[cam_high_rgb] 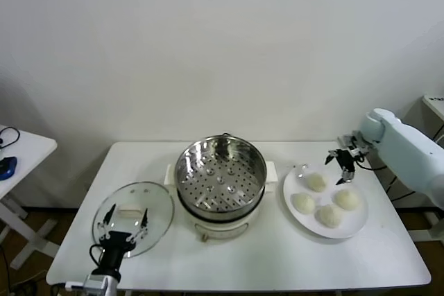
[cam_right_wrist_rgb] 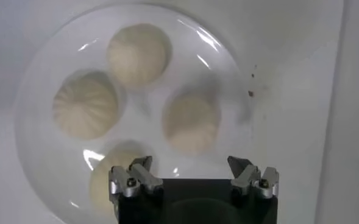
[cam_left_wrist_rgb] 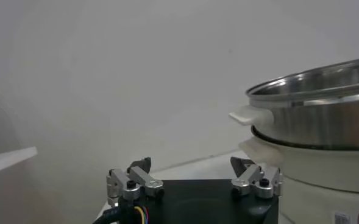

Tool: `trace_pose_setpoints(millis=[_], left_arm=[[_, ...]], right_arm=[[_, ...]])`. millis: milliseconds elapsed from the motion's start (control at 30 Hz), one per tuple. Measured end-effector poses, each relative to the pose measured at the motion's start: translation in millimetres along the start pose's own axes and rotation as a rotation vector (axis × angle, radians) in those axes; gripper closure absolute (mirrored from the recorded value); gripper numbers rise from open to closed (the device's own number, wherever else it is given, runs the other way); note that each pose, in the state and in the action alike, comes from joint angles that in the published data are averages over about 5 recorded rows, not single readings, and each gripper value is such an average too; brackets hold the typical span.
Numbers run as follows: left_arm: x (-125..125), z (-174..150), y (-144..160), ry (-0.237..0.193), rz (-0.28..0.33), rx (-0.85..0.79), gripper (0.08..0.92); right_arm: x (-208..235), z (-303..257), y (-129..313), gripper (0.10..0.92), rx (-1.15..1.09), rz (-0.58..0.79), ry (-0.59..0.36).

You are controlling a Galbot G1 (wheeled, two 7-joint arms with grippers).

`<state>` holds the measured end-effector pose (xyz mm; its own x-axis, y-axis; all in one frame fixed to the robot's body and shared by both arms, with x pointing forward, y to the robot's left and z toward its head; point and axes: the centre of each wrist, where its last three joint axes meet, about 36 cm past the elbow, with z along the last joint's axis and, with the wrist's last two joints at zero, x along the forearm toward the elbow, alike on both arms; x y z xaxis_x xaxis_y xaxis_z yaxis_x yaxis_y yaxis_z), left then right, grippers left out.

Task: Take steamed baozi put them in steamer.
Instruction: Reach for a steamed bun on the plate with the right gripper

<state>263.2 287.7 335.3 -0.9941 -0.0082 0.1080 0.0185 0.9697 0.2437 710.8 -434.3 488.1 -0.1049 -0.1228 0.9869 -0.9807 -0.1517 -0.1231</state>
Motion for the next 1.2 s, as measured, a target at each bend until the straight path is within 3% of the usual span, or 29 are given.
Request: trace_pose_setpoints(millis=[900,1200], left_arm=[[-3,-2,2,0.004,0.000,-0.013,0.177],[-4,-2,3,0.005,0.000,-0.016,0.177]], right_arm=[[-41,-17,-8,0.202,-0.028,-0.017,-0.012],[-42,-18,-10,0.305,-0.034,-0.011,-0.011]])
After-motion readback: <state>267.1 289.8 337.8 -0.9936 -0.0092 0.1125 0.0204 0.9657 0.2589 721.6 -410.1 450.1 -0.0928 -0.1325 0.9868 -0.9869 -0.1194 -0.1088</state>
